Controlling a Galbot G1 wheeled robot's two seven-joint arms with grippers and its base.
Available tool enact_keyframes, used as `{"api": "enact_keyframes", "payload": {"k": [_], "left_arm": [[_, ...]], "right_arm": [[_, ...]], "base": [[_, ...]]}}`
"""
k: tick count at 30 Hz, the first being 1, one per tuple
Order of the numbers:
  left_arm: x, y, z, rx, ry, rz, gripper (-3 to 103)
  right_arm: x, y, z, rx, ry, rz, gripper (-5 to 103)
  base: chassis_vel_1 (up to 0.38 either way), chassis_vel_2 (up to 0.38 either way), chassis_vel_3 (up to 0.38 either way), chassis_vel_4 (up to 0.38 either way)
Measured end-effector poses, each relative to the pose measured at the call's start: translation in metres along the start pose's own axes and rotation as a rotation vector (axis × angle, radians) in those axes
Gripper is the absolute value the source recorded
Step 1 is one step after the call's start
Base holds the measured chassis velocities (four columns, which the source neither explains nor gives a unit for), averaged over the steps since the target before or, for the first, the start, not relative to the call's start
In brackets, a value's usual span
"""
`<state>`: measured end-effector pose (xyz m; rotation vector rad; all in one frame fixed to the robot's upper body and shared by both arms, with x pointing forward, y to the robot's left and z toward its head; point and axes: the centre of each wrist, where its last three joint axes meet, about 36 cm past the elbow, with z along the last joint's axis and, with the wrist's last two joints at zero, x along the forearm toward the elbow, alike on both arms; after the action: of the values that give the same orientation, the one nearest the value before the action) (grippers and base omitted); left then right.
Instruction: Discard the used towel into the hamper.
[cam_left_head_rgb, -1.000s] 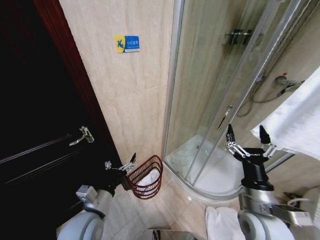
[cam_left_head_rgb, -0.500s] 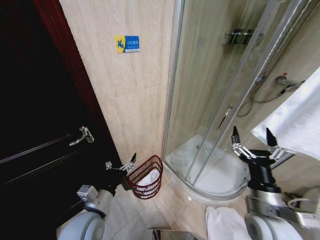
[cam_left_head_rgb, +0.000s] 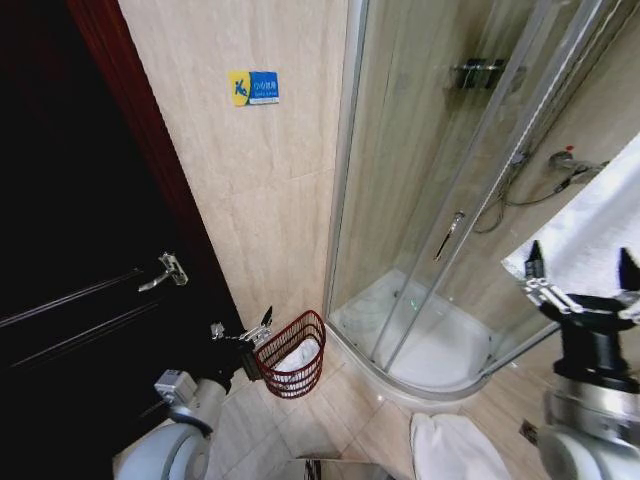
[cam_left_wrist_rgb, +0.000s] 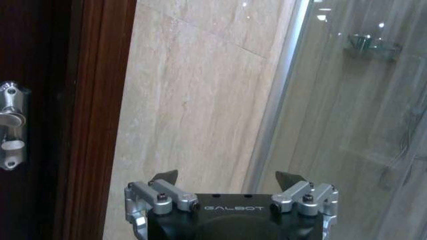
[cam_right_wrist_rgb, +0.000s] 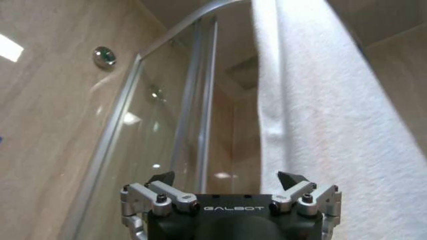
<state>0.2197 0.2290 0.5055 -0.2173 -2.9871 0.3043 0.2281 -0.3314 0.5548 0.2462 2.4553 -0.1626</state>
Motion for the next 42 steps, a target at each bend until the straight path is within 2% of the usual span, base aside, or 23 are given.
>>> {"api": "enact_keyframes", "payload": {"k": [4,10,17,31,33,37,38,39,42], "left_arm": [[0.0,0.0,0.0,0.0,0.0,0.0,99],[0.0,0.0,0.0,-0.001,0.0,0.0,99],[0.0,0.0,0.0,0.0,0.0,0.0,99],[0.0,0.0,0.0,0.0,0.0,0.0,99],[0.0,0.0,0.0,0.0,0.0,0.0,99],[0.0,0.0,0.0,0.0,0.0,0.0,99],[0.0,0.0,0.0,0.0,0.0,0.0,99],[0.0,0.0,0.0,0.0,0.0,0.0,99],[0.0,0.0,0.0,-0.001,0.0,0.001,99]], "right_arm": [[-0.003,-0.011,-0.005,0.024,-0.023,0.027,100],[-0.009,-0.043,-0.021,0.095,-0.084,0.068,100],[-0.006,-0.071,-0.026,0.124,-0.083,0.101,100],[-0.032,-0.091,-0.028,0.149,-0.126,0.078,100],[-0.035,-0.092,-0.029,0.145,-0.13,0.077,100],[-0.046,-0.092,-0.032,0.095,-0.147,0.036,100],[-0.051,-0.094,-0.034,0.064,-0.156,-0.016,100],[-0.051,-0.094,-0.034,0.064,-0.156,-0.016,100],[-0.082,-0.119,-0.036,-0.024,-0.213,-0.139,100]], "base": [[0.0,0.0,0.0,0.0],[-0.043,-0.05,0.05,0.053],[-0.068,-0.072,0.07,0.066],[-0.088,-0.09,0.096,0.091],[-0.085,-0.106,0.107,0.1],[-0.088,-0.09,0.072,0.052],[0.0,0.0,0.0,0.0],[0.0,0.0,0.0,0.0],[0.0,0.0,0.0,0.0]]}}
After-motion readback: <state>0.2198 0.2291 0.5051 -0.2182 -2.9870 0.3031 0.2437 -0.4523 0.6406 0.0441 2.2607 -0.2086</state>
